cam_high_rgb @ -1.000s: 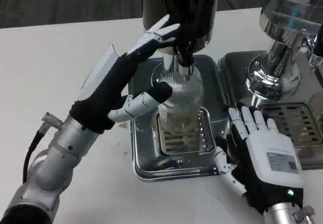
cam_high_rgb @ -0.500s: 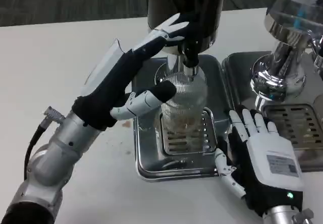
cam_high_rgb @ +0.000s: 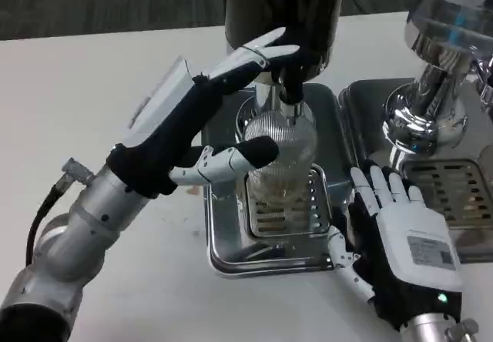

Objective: Grasp the cup under the faucet to collect the drink, then remove the cup.

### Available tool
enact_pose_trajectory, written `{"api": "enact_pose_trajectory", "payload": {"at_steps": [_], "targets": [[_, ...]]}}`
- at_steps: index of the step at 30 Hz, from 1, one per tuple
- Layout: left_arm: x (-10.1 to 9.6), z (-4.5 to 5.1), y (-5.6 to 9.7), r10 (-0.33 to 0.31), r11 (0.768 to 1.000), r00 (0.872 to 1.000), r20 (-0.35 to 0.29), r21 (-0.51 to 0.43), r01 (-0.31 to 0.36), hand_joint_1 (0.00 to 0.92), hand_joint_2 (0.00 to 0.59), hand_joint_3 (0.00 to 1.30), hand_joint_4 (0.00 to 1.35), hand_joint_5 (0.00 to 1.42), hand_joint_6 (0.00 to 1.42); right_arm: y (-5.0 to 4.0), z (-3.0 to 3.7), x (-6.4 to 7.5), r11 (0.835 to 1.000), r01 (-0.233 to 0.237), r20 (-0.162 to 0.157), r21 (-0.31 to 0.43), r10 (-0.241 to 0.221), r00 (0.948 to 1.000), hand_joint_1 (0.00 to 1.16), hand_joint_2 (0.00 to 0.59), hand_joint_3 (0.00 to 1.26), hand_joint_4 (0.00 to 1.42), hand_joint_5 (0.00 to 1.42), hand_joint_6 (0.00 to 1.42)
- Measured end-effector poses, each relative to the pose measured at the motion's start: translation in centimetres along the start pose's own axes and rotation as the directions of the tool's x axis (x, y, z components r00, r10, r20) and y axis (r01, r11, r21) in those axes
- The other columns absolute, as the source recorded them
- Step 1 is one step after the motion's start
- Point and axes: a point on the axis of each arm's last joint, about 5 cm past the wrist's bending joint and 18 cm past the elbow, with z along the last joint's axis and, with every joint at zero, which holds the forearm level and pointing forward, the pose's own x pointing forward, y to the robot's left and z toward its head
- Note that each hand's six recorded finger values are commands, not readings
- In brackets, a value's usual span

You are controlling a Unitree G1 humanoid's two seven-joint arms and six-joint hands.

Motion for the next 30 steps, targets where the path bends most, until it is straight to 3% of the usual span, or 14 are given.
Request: {"api": "enact_pose_trajectory", "payload": {"at_steps": [15, 23, 30], "targets": [[0.06, 0.27, 0.30, -0.035, 0.993, 0.999, 0.027, 0.113, 0.032, 0.000, 0.141, 0.31, 0.14, 0.38, 0.28, -0.05, -0.01, 0.16, 1.000, 0.006, -0.008, 0.007, -0.006, 0.9999, 0.00, 0.498, 0.07, 0.00, 0.00, 0.00], [0.04, 0.35, 0.36, -0.050, 0.986, 0.998, 0.040, 0.160, 0.043, 0.000, 0.140, 0.32, 0.15, 0.38, 0.29, -0.17, -0.24, 0.25, 1.000, 0.012, -0.031, 0.029, -0.011, 0.9995, 0.00, 0.498, 0.07, 0.00, 0.00, 0.00], [0.04, 0.34, 0.26, -0.057, 0.982, 0.997, 0.047, 0.184, 0.047, 0.000, 0.140, 0.33, 0.15, 0.38, 0.29, -0.40, -0.45, 0.39, 0.992, 0.029, -0.065, 0.121, -0.021, 0.9976, 0.00, 0.490, 0.05, 0.00, 0.00, 0.00]]}}
